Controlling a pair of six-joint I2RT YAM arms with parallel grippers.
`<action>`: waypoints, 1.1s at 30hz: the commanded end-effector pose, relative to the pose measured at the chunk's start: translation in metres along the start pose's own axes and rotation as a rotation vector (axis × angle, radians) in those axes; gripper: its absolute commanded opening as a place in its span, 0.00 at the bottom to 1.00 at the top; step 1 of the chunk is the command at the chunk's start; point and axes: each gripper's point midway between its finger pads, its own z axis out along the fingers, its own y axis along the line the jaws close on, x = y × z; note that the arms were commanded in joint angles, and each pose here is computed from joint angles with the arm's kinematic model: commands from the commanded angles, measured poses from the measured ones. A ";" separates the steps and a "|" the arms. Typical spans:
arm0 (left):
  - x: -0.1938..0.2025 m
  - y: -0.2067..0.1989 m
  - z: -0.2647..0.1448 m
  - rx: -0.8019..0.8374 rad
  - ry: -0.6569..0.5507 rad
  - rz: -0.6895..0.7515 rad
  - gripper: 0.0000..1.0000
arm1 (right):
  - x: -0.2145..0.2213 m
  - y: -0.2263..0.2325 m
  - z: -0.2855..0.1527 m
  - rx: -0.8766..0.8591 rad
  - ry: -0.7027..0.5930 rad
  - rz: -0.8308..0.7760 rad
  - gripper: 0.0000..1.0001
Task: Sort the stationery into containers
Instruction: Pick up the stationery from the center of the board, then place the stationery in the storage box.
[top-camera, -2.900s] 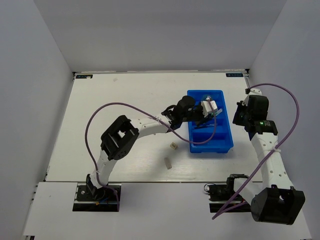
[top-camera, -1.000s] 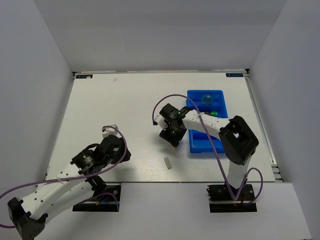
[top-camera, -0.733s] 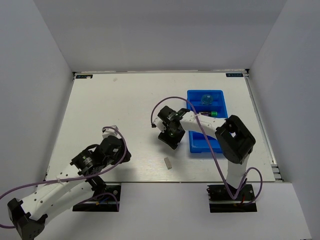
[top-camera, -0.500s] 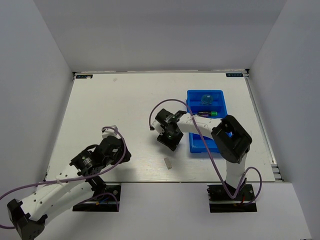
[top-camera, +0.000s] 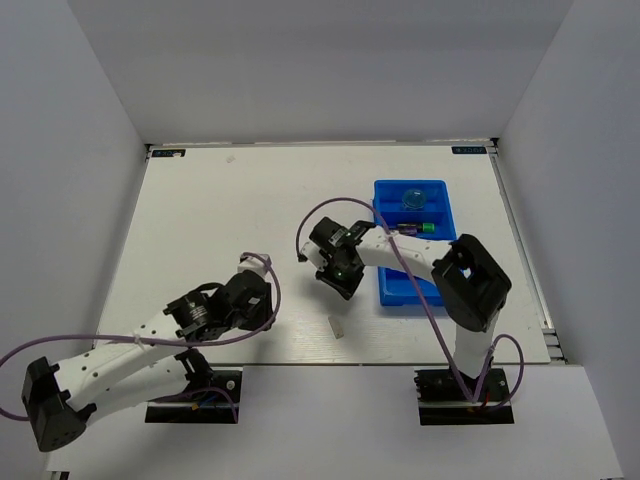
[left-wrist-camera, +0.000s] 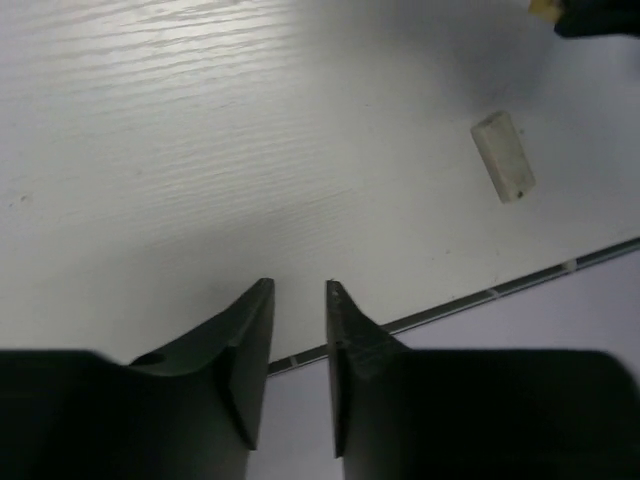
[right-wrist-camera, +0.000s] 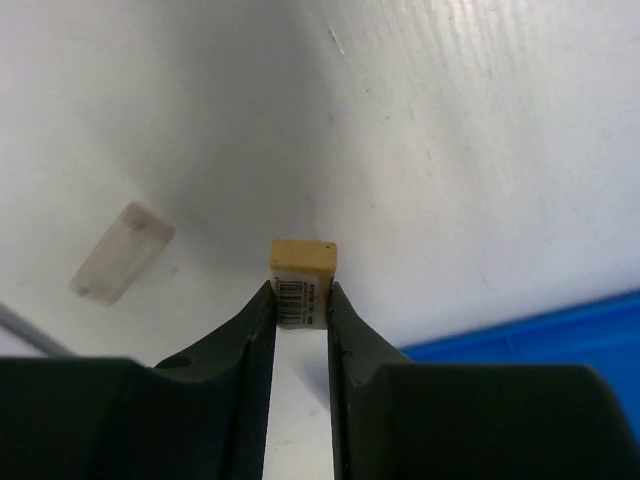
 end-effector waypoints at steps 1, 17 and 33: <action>-0.019 -0.040 -0.006 0.136 -0.039 0.098 0.35 | -0.029 0.004 -0.069 -0.005 -0.154 -0.041 0.00; -0.017 -0.088 0.057 0.065 0.024 -0.128 0.41 | 0.089 -0.070 -0.170 0.374 -0.054 -0.234 0.00; -0.013 -0.143 0.081 0.056 0.103 -0.252 0.50 | 0.119 -0.095 -0.119 0.215 -0.042 -0.266 0.31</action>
